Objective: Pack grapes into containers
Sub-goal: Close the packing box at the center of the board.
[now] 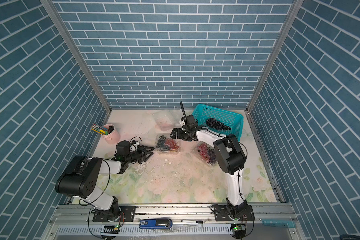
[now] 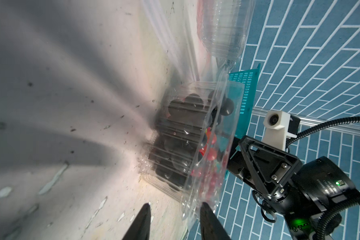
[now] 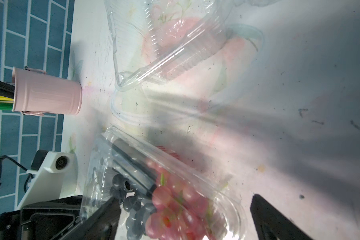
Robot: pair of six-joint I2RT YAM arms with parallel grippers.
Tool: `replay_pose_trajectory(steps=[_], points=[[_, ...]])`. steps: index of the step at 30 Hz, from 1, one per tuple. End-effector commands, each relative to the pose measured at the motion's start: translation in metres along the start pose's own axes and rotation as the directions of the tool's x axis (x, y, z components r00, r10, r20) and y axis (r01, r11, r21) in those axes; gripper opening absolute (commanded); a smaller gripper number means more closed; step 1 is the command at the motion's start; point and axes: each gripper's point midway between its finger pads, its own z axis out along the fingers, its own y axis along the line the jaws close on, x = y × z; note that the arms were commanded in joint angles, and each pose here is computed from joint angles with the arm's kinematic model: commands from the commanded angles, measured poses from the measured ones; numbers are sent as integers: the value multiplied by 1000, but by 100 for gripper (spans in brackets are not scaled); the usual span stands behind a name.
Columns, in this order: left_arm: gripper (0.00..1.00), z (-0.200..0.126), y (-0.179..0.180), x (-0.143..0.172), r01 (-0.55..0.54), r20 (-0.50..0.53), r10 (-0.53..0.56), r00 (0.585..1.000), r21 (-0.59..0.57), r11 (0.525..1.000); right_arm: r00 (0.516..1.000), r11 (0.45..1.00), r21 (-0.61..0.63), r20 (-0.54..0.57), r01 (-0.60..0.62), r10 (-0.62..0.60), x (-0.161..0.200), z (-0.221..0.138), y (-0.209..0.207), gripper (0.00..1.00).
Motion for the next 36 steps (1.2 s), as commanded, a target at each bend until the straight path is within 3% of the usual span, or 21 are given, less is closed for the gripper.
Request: replay_pose_trajectory(steps=[1,36], points=[[33,3,-6,-4,-35,10,35,999,-2,999,1000,1000,-12,2,0,0,0,1,0,99],[13,15,-2,-7,-45,24,46,999,-18,999,999,999,-34,-10,-36,36,10,6,-2,98]])
